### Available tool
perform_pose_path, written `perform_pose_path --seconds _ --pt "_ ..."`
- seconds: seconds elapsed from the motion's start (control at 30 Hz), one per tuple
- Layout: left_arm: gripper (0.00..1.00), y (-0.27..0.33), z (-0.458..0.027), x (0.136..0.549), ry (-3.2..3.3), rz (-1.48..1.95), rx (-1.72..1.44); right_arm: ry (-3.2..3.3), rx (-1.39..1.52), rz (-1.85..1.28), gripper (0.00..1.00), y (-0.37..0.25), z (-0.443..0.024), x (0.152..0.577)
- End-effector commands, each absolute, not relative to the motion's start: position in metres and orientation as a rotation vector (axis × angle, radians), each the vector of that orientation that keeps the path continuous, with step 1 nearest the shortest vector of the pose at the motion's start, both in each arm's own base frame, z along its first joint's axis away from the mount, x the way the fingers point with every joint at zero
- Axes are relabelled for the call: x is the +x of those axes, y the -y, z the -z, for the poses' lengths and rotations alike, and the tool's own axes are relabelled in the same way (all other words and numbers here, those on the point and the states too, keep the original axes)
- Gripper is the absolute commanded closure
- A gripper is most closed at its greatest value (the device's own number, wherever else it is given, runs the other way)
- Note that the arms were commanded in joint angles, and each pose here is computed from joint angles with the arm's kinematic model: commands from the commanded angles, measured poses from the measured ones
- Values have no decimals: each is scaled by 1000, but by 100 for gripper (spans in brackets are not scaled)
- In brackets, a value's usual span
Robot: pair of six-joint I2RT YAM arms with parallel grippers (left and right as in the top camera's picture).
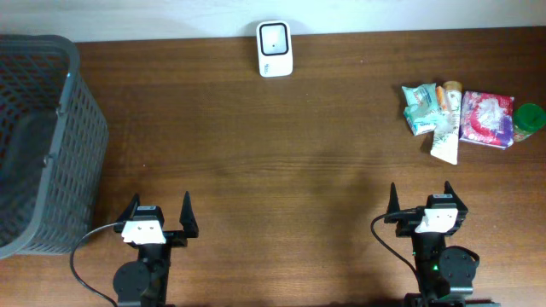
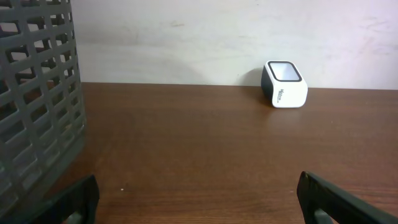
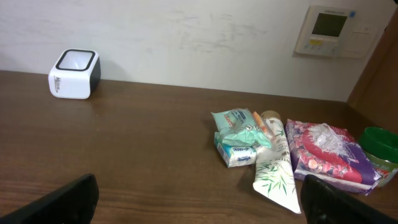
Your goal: Scan the item barcode
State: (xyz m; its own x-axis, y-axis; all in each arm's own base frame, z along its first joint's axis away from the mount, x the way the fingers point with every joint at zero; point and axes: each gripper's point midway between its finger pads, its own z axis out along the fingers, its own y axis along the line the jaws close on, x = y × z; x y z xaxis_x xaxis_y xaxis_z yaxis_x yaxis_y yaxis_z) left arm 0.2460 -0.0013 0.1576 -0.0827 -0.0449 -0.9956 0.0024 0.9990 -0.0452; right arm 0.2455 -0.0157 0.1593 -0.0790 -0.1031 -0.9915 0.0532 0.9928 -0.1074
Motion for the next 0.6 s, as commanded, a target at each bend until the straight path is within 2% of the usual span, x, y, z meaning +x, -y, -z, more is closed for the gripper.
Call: perform_pose_path --seconds 0.0,0.57 --pt "1 0 -156 246 -1650 24 -23 -1648 -34 132 1 17 -156 245" --pt "1 0 -156 246 -1651 24 -23 -1649 40 62 1 16 -156 245"
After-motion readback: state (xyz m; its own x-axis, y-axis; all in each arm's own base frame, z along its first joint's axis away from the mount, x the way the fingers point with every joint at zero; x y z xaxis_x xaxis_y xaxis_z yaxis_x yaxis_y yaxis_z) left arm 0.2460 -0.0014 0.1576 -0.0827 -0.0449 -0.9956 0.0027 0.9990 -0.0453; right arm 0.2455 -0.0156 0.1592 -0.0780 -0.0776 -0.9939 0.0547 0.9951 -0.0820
